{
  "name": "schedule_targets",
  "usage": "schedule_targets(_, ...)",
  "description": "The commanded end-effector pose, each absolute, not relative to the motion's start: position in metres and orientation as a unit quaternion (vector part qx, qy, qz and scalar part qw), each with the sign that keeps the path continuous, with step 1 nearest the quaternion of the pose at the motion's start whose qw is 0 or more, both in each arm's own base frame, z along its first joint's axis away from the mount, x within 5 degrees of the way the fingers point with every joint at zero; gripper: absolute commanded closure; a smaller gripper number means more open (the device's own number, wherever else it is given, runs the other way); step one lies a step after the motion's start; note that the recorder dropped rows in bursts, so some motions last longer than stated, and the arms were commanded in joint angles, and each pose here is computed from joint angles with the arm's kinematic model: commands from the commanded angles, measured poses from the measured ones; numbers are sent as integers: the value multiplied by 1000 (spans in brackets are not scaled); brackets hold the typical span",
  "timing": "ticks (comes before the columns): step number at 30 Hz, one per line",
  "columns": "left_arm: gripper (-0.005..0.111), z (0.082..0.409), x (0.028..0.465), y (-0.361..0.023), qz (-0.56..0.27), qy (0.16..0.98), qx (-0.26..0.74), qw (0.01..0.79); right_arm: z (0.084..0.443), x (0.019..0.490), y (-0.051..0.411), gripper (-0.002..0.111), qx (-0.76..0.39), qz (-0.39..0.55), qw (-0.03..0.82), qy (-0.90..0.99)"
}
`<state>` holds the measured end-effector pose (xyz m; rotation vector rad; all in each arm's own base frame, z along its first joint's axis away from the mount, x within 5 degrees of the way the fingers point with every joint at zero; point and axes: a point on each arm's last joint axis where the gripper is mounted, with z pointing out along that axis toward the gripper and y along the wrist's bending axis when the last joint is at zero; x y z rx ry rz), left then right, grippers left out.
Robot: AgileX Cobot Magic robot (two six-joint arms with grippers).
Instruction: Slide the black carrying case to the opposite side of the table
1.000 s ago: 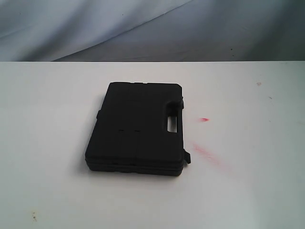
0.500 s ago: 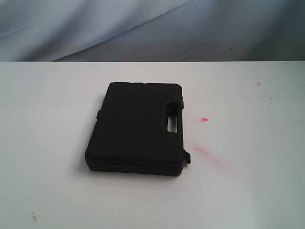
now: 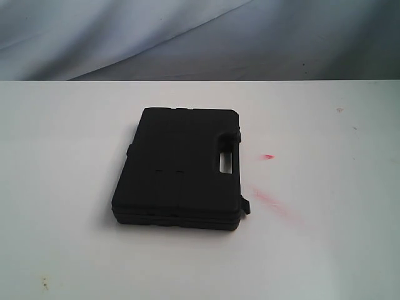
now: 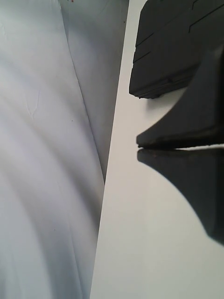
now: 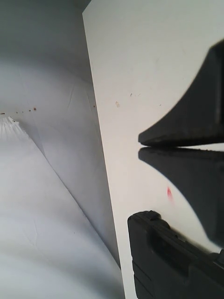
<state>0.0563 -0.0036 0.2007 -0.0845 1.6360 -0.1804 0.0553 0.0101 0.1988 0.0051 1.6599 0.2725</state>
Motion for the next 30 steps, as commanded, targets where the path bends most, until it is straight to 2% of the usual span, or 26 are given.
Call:
schedule_targets(1, 107, 199, 56, -4, -81, 729, -35, 679, 199, 55, 10, 108, 3, 117, 672, 731)
schedule_targets(7, 107, 199, 56, -4, -81, 729, -35, 679, 203, 56, 10, 108, 7, 122, 688, 715)
schedule_targets(15, 107, 199, 56, -4, -81, 729, -35, 679, 218, 55, 8, 108, 129, 253, 709, 645)
schedule_targets(23, 107, 199, 56, -4, -81, 729, -35, 679, 267, 55, 14, 108, 49, 198, 681, 703)
schedule_targets(30, 107, 199, 56, -4, -81, 729, -35, 679, 328, 89, 27, 108, -125, 87, 601, 785)
